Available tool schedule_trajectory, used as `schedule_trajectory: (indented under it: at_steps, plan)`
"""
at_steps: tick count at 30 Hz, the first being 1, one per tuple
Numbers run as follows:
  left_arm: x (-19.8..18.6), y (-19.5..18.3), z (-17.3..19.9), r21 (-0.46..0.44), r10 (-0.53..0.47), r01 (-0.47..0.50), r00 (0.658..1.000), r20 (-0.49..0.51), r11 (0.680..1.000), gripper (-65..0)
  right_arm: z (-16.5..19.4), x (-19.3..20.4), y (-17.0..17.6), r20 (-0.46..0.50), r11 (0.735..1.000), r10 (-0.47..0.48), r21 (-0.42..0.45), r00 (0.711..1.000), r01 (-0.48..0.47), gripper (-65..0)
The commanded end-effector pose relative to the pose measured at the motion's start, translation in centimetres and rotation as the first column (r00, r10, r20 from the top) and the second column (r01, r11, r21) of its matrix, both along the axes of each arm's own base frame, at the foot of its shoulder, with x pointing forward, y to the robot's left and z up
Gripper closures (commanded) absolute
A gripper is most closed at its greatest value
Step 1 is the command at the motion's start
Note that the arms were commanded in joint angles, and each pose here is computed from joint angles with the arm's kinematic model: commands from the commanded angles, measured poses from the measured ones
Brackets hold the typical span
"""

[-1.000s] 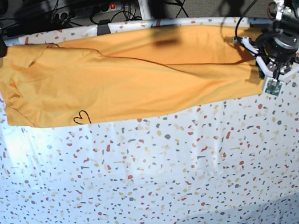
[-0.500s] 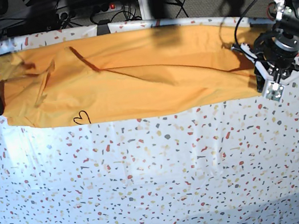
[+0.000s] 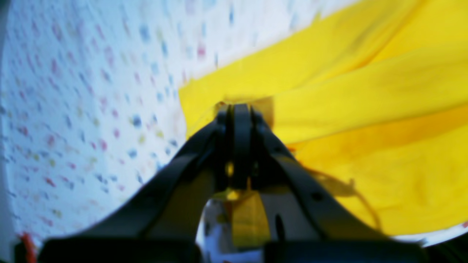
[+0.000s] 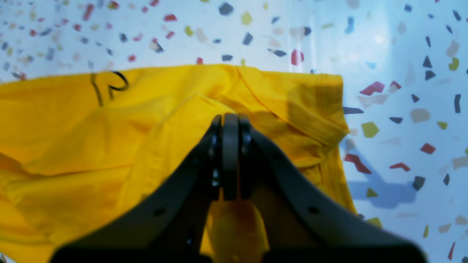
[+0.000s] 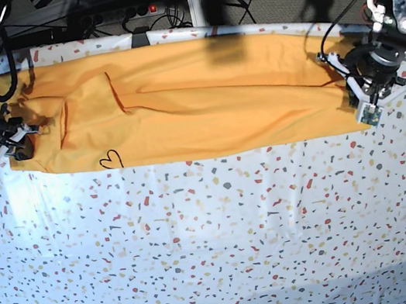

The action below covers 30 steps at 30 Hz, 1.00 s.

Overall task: Fold the T-shirt properly
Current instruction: 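Release the shirt and reposition both grippers at the strip's ends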

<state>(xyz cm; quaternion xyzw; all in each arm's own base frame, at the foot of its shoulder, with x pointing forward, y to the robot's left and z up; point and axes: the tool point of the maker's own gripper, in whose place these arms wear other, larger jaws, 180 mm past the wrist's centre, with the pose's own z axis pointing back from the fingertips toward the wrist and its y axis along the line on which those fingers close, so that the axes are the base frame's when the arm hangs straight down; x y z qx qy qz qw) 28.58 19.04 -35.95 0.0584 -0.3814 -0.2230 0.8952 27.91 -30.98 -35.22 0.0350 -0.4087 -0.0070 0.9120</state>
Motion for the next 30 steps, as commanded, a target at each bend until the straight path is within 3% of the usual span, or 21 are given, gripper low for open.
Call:
schedule_trajectory:
  at_steps: [1, 5, 10, 14, 20, 21, 24, 26, 30]
  plan:
    - [0.8, 0.6, 0.7, 0.004, 0.004, -0.005, 0.999, 0.042, 1.000, 0.0, 1.6, 0.9, -0.7, 0.055, 0.999, 0.001, -0.032, 0.998, 0.001, 0.0]
    - [0.4, 1.7, -1.2, 0.025, 0.026, -0.026, 1.000, -0.001, 0.999, 0.0, 1.5, 0.5, -2.9, 0.018, 0.989, -0.031, -0.143, 0.999, 0.034, 0.0]
    - [0.6, 2.8, -1.1, 0.096, 0.035, -0.037, 0.999, 0.018, 0.995, 0.0, 2.4, 0.2, -6.1, 0.003, 0.964, -0.104, -0.247, 0.995, 0.102, 0.0]
    - [0.7, 2.8, -1.0, 0.092, 0.050, -0.053, 0.998, 0.025, 0.994, 0.0, 2.9, 0.3, -6.6, 0.008, 0.960, -0.105, -0.260, 0.994, 0.104, 0.0]
    - [0.7, 2.8, -1.0, 0.087, 0.049, -0.051, 0.998, 0.028, 0.995, 0.0, 3.1, 0.7, -5.5, 0.039, 0.977, -0.093, -0.188, 0.995, 0.099, 0.0]
    - [0.7, 2.8, -1.0, 0.087, 0.049, -0.051, 0.998, 0.028, 0.995, -3.9, 3.2, 0.8, -5.4, 0.045, 0.979, -0.091, -0.179, 0.995, 0.098, 0.0]
    - [0.8, 2.8, -0.9, 0.086, 0.048, -0.051, 0.998, 0.035, 0.995, -26.6, 3.3, 1.0, -5.1, 0.060, 0.983, -0.087, -0.157, 0.994, 0.095, -20.4]
    - [1.3, 3.3, -0.3, 0.079, 0.092, -0.098, 0.993, 0.076, 0.992, -36.2, 3.6, 1.2, -5.1, 0.077, 0.983, -0.085, -0.158, 0.993, 0.097, -28.8]
    - [2.0, 5.3, 0.8, 0.125, 0.183, -0.201, 0.973, 0.143, 0.972, -39.1, 4.2, 1.7, -4.9, 0.116, 0.984, -0.081, -0.148, 0.990, 0.098, -30.2]
